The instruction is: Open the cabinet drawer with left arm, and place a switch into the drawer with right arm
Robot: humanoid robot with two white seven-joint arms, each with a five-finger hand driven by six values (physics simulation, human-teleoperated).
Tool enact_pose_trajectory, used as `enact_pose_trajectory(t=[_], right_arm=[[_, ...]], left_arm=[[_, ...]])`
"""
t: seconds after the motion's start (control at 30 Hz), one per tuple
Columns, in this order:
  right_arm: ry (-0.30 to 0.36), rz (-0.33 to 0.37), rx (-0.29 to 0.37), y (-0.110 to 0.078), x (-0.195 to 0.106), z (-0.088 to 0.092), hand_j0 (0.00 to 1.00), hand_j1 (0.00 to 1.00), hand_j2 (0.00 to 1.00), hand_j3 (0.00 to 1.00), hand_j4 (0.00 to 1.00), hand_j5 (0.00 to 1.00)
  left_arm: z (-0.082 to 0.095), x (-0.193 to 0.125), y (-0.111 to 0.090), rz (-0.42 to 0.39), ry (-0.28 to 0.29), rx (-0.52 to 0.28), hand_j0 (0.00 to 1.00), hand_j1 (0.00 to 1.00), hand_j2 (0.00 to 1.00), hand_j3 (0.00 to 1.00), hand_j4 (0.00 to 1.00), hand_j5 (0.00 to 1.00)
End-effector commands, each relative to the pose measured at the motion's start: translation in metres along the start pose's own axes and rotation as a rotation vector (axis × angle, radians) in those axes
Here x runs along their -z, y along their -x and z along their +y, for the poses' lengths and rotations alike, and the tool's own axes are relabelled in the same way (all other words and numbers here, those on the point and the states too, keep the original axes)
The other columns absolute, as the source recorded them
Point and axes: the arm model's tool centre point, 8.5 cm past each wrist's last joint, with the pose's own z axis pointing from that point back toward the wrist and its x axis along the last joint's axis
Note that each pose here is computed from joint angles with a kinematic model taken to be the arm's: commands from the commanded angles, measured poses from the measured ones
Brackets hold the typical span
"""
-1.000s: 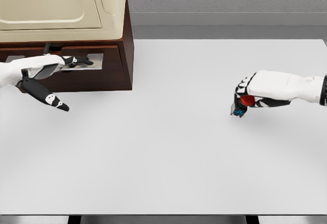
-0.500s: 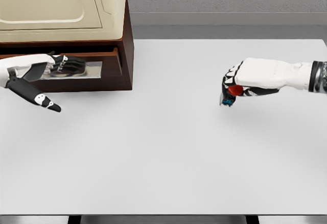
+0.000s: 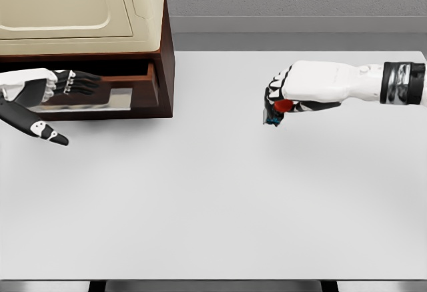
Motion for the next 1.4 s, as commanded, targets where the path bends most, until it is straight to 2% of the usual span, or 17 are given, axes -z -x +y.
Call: enact_pose_trajectory(t=[0.0,0.3,0.53,0.8,0.83,0.93,1.07,1.17,1.27,1.33,1.37], right_arm=[[-0.006,-0.025,0.015,-0.004,0.010,0.005,0.44,0.44,0.44,0.44,0.44,0.44],[0.017,-0.054,-0.021,-0.008,0.022,-0.014,0.44,0.44,0.44,0.44,0.44,0.44],[0.036,-0.053,-0.020,-0.003,0.029,-0.022,0.44,0.44,0.44,0.44,0.44,0.44],[0.045,-0.081,-0.046,-0.006,0.044,-0.037,0.44,0.44,0.44,0.44,0.44,0.44],[0.049,-0.082,-0.052,-0.006,0.045,-0.040,0.44,0.44,0.44,0.44,0.44,0.44],[0.047,-0.088,-0.057,-0.008,0.047,-0.042,0.44,0.44,0.44,0.44,0.44,0.44],[0.049,-0.111,-0.078,-0.013,0.056,-0.051,0.44,0.44,0.44,0.44,0.44,0.44],[0.056,-0.132,-0.097,-0.018,0.064,-0.060,0.44,0.44,0.44,0.44,0.44,0.44],[0.060,-0.160,-0.118,-0.025,0.074,-0.070,0.44,0.44,0.44,0.44,0.44,0.44],[0.056,-0.173,-0.128,-0.027,0.081,-0.074,0.44,0.44,0.44,0.44,0.44,0.44],[0.062,-0.184,-0.135,-0.030,0.085,-0.079,0.44,0.44,0.44,0.44,0.44,0.44]], left_arm=[[0.006,-0.005,0.027,0.185,-0.049,0.168,1.00,1.00,1.00,1.00,1.00,1.00],[0.005,-0.007,0.029,0.186,-0.045,0.150,1.00,1.00,1.00,1.00,1.00,1.00],[0.013,-0.027,0.027,0.216,-0.070,0.145,1.00,1.00,1.00,1.00,1.00,1.00],[0.039,-0.054,-0.017,0.124,-0.182,0.195,1.00,1.00,1.00,1.00,1.00,1.00],[0.043,-0.061,-0.029,0.091,-0.204,0.201,1.00,1.00,1.00,1.00,1.00,1.00],[0.043,-0.063,-0.044,-0.013,-0.201,0.254,1.00,1.00,1.00,1.00,1.00,1.00],[0.041,-0.062,-0.047,-0.051,-0.193,0.280,1.00,1.00,1.00,1.00,1.00,1.00],[0.029,-0.056,-0.055,-0.224,-0.148,0.389,1.00,1.00,1.00,1.00,1.00,1.00],[0.014,-0.040,-0.050,-0.357,-0.102,0.419,1.00,1.00,1.00,1.00,1.00,1.00],[0.002,-0.040,-0.056,-0.505,-0.077,0.512,1.00,1.00,1.00,1.00,1.00,1.00],[-0.004,-0.035,-0.056,-0.563,-0.069,0.524,1.00,1.00,1.00,1.00,1.00,1.00]])
